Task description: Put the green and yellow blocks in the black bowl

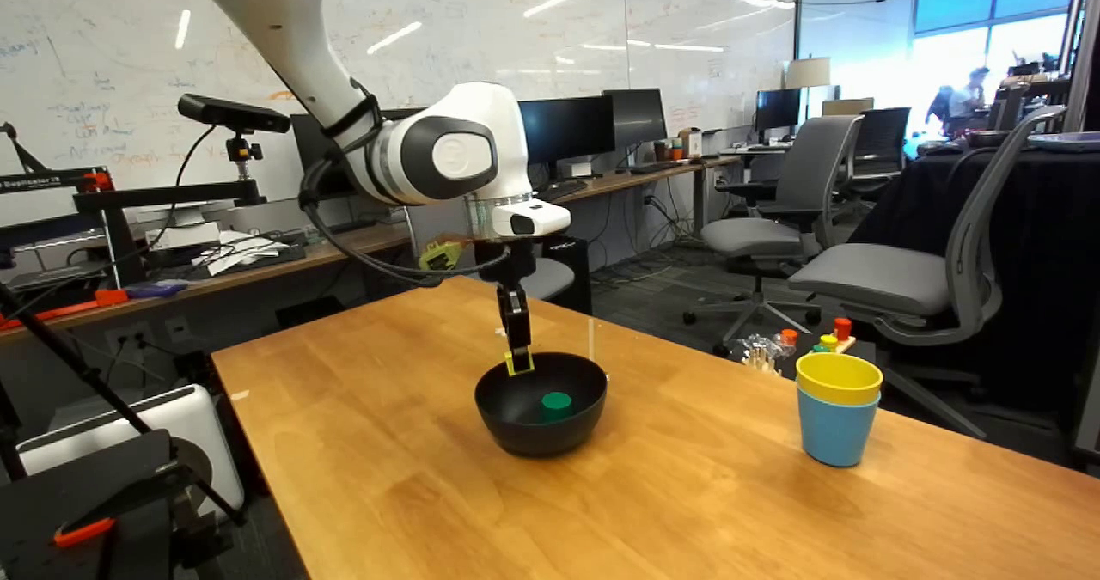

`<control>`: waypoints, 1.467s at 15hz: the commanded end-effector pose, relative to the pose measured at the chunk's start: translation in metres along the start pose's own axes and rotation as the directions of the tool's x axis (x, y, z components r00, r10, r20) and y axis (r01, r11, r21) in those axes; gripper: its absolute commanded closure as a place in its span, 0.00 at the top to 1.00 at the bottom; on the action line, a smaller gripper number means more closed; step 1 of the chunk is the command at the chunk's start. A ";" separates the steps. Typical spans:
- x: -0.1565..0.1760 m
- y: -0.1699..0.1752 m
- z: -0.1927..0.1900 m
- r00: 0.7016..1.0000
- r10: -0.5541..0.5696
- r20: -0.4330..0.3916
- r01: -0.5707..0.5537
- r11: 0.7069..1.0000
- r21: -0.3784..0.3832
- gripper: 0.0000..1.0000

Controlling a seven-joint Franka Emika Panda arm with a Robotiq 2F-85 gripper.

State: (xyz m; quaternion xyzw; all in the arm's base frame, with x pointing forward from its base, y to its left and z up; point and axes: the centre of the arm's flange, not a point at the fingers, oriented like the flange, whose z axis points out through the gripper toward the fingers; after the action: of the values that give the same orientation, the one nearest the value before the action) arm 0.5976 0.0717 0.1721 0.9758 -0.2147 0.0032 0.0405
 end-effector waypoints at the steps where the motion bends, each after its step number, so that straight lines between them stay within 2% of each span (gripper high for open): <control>1: -0.002 0.014 0.008 1.000 0.030 0.001 -0.030 1.000 -0.007 0.08; 7: 0.004 0.017 0.025 0.998 0.043 0.035 -0.042 0.999 -0.028 0.14; 8: 0.004 0.017 0.028 0.998 0.042 0.039 -0.041 0.999 -0.030 0.18; 9: 0.003 0.017 0.030 0.998 0.041 0.044 -0.039 0.999 -0.031 0.38; 11: 0.004 0.016 0.034 0.998 0.041 0.053 -0.039 0.999 -0.034 0.61; 14: 0.004 0.015 0.036 0.998 0.039 0.056 -0.037 0.999 -0.037 0.88; 16: 0.002 0.013 0.035 0.998 0.034 0.054 -0.032 0.999 -0.036 1.00; 22: -0.018 -0.018 -0.002 0.999 -0.050 0.002 0.050 0.999 -0.008 1.00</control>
State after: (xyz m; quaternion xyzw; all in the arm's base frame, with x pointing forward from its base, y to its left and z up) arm 0.5917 0.0699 0.1433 0.9752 -0.2152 -0.0182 0.0476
